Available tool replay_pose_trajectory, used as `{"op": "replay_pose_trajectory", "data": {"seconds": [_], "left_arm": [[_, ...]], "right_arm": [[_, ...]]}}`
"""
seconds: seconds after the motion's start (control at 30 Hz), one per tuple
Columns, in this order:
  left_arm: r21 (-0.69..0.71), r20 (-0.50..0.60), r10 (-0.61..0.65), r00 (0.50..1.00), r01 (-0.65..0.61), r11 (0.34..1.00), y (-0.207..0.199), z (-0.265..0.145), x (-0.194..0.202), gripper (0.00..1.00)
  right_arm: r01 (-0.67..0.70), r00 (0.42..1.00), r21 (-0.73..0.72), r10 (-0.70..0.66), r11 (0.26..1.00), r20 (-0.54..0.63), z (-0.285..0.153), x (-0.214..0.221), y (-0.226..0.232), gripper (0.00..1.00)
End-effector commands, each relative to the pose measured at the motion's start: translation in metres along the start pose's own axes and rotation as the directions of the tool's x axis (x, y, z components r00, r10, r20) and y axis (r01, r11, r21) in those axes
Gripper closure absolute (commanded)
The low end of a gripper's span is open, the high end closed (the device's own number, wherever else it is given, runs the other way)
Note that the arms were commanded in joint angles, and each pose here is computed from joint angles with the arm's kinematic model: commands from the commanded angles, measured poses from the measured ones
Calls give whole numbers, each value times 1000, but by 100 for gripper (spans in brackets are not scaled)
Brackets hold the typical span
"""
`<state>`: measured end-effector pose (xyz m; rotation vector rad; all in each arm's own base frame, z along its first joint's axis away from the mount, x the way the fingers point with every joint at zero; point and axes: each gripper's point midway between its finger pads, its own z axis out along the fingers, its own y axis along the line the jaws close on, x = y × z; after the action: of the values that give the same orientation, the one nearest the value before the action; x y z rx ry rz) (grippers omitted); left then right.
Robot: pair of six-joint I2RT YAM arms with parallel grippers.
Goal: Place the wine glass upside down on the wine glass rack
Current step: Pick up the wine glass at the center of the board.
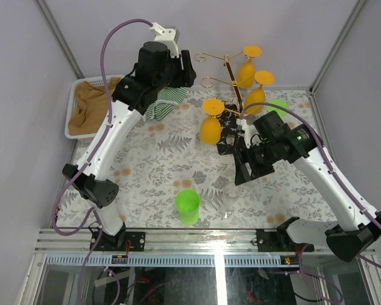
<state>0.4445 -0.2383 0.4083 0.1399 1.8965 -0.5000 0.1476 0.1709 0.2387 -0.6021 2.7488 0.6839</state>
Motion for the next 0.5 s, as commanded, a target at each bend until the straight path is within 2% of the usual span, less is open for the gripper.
{"op": "replay_pose_trajectory", "data": {"seconds": [0.0, 0.17, 0.4, 0.47], "left_arm": [[16, 88, -17, 996, 16, 1000, -2, -11, -25, 40], [15, 84, -21, 996, 19, 1000, -2, -12, -24, 40], [6, 83, -20, 996, 20, 1000, 1, -12, -23, 40], [6, 82, -22, 996, 21, 1000, 0, -12, -22, 40]], "right_arm": [[-16, 998, 45, 19, 999, -62, 10, 15, -5, 30], [13, 997, 62, -8, 998, -78, 24, 12, -8, 35], [36, 994, 64, -29, 997, -104, 39, 8, -6, 48], [43, 993, 75, -35, 996, -110, 41, 8, -8, 55]]}}
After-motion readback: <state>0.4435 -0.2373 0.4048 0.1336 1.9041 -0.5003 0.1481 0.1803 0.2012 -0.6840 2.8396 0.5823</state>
